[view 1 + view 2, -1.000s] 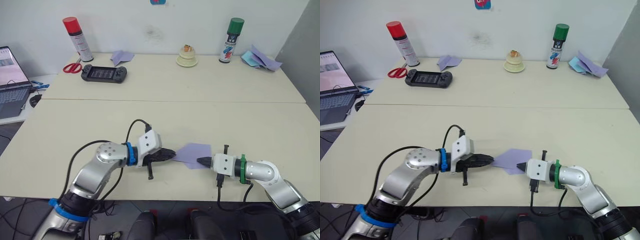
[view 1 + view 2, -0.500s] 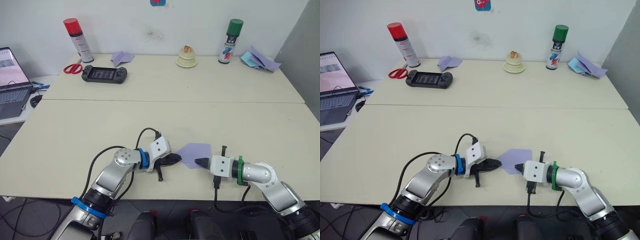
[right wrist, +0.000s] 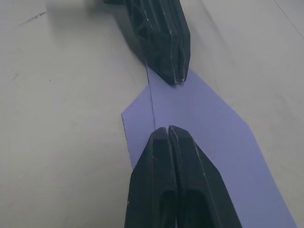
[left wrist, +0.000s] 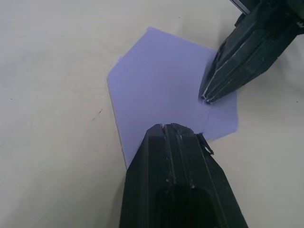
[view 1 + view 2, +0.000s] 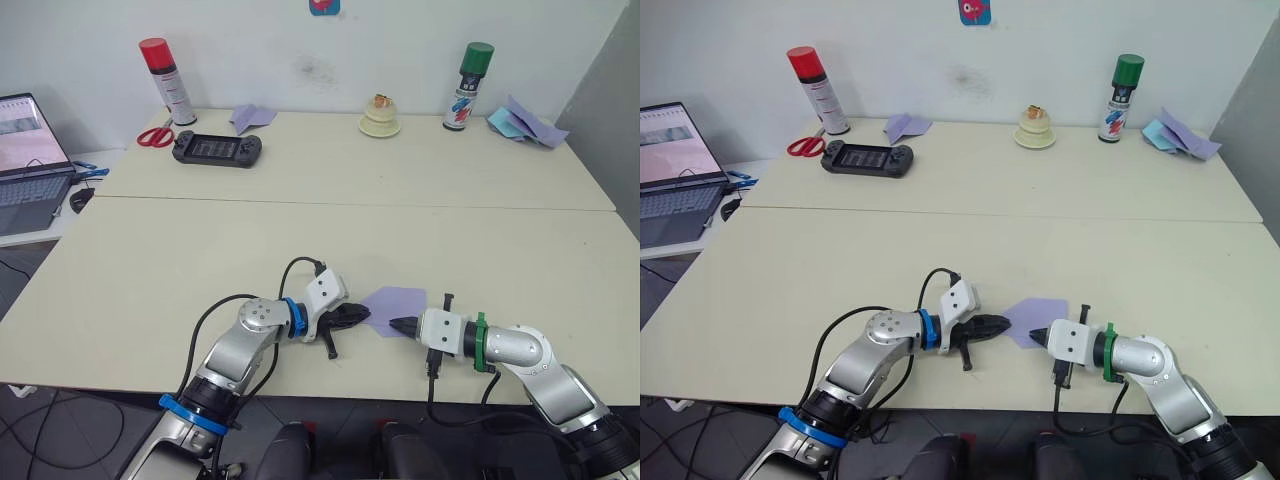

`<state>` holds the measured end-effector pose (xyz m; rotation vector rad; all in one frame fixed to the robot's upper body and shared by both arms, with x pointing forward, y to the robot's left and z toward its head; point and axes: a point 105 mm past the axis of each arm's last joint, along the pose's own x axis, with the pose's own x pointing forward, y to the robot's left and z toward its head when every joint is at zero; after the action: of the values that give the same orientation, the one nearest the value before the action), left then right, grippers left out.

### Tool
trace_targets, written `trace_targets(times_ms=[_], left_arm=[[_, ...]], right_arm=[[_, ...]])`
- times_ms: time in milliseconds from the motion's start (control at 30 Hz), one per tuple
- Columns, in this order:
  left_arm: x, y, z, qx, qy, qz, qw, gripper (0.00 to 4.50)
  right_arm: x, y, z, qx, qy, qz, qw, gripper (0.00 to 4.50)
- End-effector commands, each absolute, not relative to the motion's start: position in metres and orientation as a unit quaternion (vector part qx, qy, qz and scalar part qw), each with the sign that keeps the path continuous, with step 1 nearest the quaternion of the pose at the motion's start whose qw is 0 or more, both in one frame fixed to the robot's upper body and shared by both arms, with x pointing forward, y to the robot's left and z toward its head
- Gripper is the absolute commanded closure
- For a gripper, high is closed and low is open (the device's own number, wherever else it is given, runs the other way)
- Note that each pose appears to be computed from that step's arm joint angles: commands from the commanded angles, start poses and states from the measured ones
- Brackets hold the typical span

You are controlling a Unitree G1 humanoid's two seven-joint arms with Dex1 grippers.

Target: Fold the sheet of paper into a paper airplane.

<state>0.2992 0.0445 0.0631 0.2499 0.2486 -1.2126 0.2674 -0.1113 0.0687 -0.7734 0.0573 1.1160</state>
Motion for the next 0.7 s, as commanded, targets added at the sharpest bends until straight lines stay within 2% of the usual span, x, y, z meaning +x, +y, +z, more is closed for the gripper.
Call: trace_targets(times_ms=[33, 133, 200, 300, 400, 533, 700], left_arm=[[0.3, 0.054, 0.044, 0.137, 0.157, -0.549, 0.81, 4.5], [0.297, 0.054, 0.039, 0.152, 0.164, -0.556, 0.8, 4.5], [0.291, 0.054, 0.034, 0.163, 0.168, -0.567, 0.79, 4.5], [0.284, 0.054, 0.029, 0.182, 0.167, -0.58, 0.777, 4.5], [0.283, 0.052, 0.025, 0.187, 0.167, -0.581, 0.774, 4.5], [0.283, 0.051, 0.022, 0.197, 0.165, -0.585, 0.769, 4.5], [0.282, 0.047, 0.022, 0.203, 0.158, -0.593, 0.763, 4.5]], right_arm=[[0.27, -0.107, 0.072, -0.356, 0.02, 0.516, 0.778, 4.46], [0.274, -0.108, 0.077, -0.328, 0.021, 0.503, 0.799, 4.46], [0.28, -0.117, 0.09, -0.267, 0.031, 0.476, 0.837, 4.46], [0.285, -0.137, 0.102, -0.204, 0.061, 0.444, 0.871, 3.88], [0.287, -0.163, 0.108, -0.121, 0.12, 0.399, 0.901, 2.78], [0.28, -0.18, 0.098, -0.058, 0.204, 0.377, 0.902, 1.34], [0.285, -0.169, 0.089, 0.022, 0.255, 0.383, 0.887, 1.34]])
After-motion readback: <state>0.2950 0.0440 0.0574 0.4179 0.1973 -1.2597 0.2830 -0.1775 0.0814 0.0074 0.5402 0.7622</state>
